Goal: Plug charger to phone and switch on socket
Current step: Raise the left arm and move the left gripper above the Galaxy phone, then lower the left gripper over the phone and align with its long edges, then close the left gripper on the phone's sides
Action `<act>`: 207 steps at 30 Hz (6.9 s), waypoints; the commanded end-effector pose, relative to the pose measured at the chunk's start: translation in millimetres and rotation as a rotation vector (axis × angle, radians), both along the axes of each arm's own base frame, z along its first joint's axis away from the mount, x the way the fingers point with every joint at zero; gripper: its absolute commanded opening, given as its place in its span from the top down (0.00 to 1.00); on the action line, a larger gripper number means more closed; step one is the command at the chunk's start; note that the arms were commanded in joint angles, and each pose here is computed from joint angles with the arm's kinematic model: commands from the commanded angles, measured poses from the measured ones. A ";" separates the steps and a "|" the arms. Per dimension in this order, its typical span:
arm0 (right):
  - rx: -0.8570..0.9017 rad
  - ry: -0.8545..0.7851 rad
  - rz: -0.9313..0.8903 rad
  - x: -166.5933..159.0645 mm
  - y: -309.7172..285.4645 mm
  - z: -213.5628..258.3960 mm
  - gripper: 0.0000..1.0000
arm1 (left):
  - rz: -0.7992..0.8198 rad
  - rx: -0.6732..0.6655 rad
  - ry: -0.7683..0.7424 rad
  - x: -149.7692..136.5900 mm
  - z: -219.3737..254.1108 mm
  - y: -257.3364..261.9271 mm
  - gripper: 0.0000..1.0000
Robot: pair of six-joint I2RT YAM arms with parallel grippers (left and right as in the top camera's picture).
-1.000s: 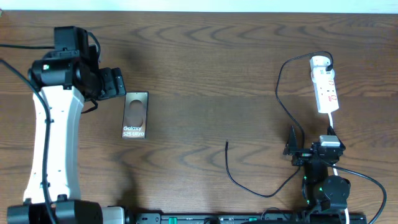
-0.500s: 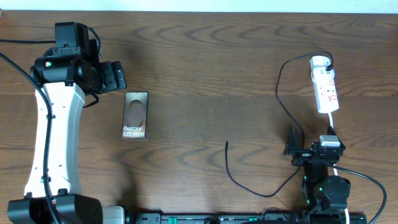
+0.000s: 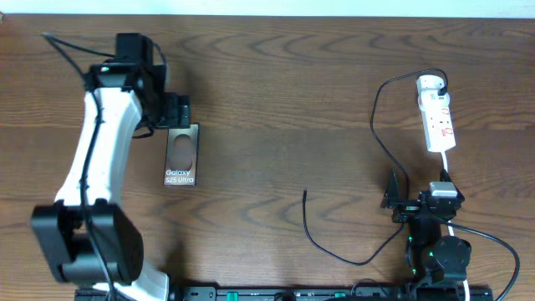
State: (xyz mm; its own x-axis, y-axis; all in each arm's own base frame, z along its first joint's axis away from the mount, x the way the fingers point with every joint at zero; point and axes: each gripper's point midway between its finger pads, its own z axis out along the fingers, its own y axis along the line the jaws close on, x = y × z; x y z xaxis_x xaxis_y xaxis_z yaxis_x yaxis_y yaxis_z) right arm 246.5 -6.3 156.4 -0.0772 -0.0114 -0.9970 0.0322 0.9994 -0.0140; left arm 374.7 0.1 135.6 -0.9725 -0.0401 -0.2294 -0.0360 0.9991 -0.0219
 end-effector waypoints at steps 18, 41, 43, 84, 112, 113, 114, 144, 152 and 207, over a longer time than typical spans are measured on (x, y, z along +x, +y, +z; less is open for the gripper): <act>-0.012 0.000 -0.006 -0.3 -1.8 -0.3 0.01 | -0.031 0.005 0.179 5.7 -84.0 -5.8 0.09; -0.012 0.000 -0.006 -0.3 -1.8 -0.3 0.01 | -0.018 0.017 0.199 -2.5 -97.4 -2.4 0.02; -0.011 0.000 -0.006 -0.3 -1.8 -0.3 0.01 | -0.018 0.017 0.208 -6.7 -104.0 -2.4 0.02; -0.012 0.000 -0.006 -0.3 -1.8 -0.3 0.01 | -0.023 -0.009 0.276 -38.3 -139.1 -6.7 0.02; -0.012 0.000 -0.006 -0.3 -1.8 -0.3 0.01 | -0.042 -0.007 0.276 -49.0 -157.4 -7.0 0.02; -0.011 0.000 -0.006 -0.3 -1.8 -0.3 0.01 | -0.042 -0.007 0.279 -49.9 -158.0 -6.9 0.02; -0.012 0.000 -0.006 -0.3 -1.9 -0.3 0.01 | -0.042 -0.007 0.281 -51.1 -158.8 -7.0 0.02; -0.012 0.000 -0.006 -0.3 -1.8 -0.3 0.01 | -0.078 -0.003 0.245 -47.2 -166.5 -7.0 0.02; -0.011 0.000 -0.006 -0.3 -1.8 -0.3 0.01 | -0.079 -0.002 0.236 -47.4 -170.1 -7.0 0.02; -0.012 0.000 -0.006 -0.3 -1.8 -0.3 0.01 | -0.076 -0.013 0.309 -65.4 -169.3 -8.2 0.05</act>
State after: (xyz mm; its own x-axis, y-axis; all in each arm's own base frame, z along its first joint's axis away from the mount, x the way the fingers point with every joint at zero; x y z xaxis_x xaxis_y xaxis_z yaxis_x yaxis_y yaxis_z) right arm 246.5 -6.3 156.4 -0.0772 -0.0114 -0.9970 0.0322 0.9994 -0.0140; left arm 341.2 -5.5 -5.4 -0.9982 0.0310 -0.0510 0.0315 0.9995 -0.0086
